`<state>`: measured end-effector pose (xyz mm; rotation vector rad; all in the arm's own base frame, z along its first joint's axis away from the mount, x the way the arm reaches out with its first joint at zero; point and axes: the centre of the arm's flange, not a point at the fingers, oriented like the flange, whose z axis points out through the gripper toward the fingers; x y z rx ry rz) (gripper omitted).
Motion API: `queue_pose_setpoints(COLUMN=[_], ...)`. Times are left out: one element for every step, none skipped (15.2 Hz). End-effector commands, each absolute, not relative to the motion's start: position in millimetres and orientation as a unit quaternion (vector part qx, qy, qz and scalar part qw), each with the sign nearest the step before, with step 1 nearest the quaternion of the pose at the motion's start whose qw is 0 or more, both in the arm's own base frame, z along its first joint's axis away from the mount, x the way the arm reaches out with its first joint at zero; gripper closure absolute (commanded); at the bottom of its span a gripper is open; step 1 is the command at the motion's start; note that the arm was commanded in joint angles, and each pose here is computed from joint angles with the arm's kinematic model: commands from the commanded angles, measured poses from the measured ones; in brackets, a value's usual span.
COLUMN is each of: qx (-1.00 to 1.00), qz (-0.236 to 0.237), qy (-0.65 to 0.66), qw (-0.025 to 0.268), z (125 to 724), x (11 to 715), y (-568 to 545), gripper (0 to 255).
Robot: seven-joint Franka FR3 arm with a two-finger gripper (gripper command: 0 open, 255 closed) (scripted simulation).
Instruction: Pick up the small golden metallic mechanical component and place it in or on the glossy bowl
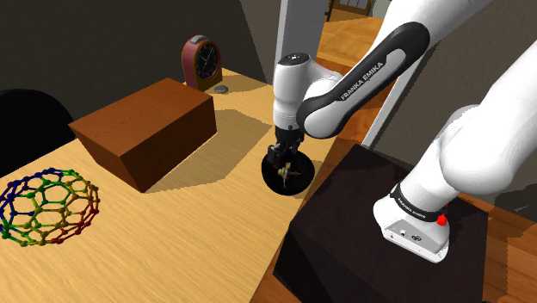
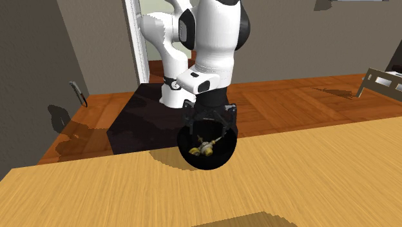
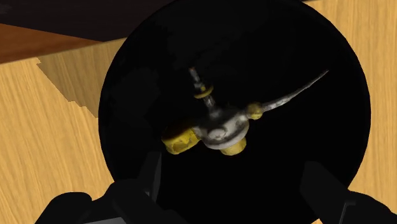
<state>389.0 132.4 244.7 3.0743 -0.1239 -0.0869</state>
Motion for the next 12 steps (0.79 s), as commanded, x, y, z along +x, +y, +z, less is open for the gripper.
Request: queue_pose_setpoints(qx=[0.998,0.998,0.998,0.998,0.998,0.998,0.998,0.998,0.998,0.998,0.998,0.998], qz=[-0.028,-0.028,-0.028,-0.028,-0.028,-0.028,-0.028,-0.028,-0.028,-0.028,-0.028,-0.028], qy=[-0.04,-0.04,-0.04,-0.04,-0.04,-0.04,-0.04,-0.04,-0.04,-0.04,-0.04,-0.04], qw=[0.032,0.032,0.032,0.032,0.032,0.032,0.032,0.032,0.032,0.032,0.032,0.032], z=[258,271,284,295,295,295,295,295,295,295,295,295], x=[390,391,391,392,392,392,392,392,392,392,392,392], y=[133,134,135,135,135,135,135,135,135,135,135,135], gripper=[0,0,0,0,0,0,0,0,0,0,0,0])
